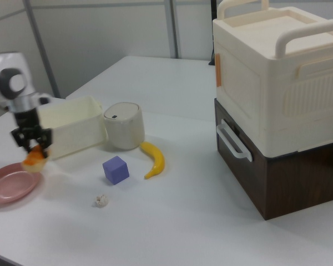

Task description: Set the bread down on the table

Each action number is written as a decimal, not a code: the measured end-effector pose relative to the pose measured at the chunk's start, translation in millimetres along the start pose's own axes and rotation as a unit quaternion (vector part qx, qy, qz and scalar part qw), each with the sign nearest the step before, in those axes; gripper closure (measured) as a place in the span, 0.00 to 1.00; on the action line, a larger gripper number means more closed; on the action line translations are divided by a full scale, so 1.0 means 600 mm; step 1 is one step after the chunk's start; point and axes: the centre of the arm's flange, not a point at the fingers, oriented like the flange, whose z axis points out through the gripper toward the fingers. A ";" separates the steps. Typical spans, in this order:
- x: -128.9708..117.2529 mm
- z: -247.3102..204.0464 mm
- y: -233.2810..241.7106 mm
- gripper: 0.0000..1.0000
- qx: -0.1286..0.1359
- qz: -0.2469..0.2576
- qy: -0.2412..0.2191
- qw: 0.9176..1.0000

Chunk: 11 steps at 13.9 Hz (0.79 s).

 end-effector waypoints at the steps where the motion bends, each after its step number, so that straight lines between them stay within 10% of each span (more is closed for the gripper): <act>1: 0.001 -0.012 0.050 0.44 0.000 0.002 0.002 1.000; 8: 0.016 0.033 0.207 0.42 -0.016 0.023 -0.012 1.000; 11: 0.021 0.043 0.207 0.16 -0.018 0.023 -0.014 0.999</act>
